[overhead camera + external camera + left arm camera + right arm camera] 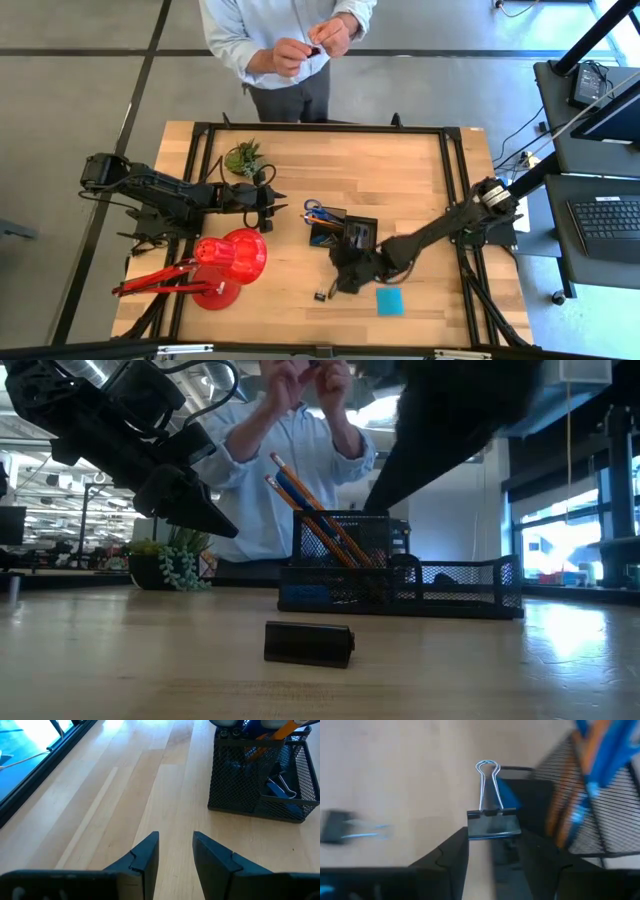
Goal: Pick and place office supplies into organizer
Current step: Put the right black binder clip into the black desk organizer
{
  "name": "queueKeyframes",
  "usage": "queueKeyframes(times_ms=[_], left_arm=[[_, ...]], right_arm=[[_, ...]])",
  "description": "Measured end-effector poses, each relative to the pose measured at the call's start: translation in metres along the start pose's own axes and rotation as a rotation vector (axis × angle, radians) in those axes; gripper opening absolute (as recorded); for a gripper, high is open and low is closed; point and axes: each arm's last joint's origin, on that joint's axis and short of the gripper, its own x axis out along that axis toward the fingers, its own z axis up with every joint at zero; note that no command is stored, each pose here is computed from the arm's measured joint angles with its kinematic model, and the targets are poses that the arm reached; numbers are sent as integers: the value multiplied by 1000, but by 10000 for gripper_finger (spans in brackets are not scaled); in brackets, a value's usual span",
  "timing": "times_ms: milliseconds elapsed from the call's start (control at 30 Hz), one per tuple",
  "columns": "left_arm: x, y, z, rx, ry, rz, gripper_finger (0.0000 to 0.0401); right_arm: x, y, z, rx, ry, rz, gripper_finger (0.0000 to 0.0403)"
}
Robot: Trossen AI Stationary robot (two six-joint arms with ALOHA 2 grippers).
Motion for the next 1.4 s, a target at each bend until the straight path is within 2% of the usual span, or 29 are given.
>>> queueKeyframes(times_ms=[167,300,633,900,1400], left_arm=[[0,0,0,0,0,0,113],[0,0,0,0,0,0,113],[0,0,0,0,0,0,113],[0,0,0,0,0,0,113],[0,0,0,0,0,0,113]], right_arm=[[13,-23,8,45,24,-58,161],[19,-32,11,73,62,-15,161],[22,-36,12,86,76,4,162],[34,-47,-1,124,112,-29,162],[34,-46,-1,133,116,-2,162]])
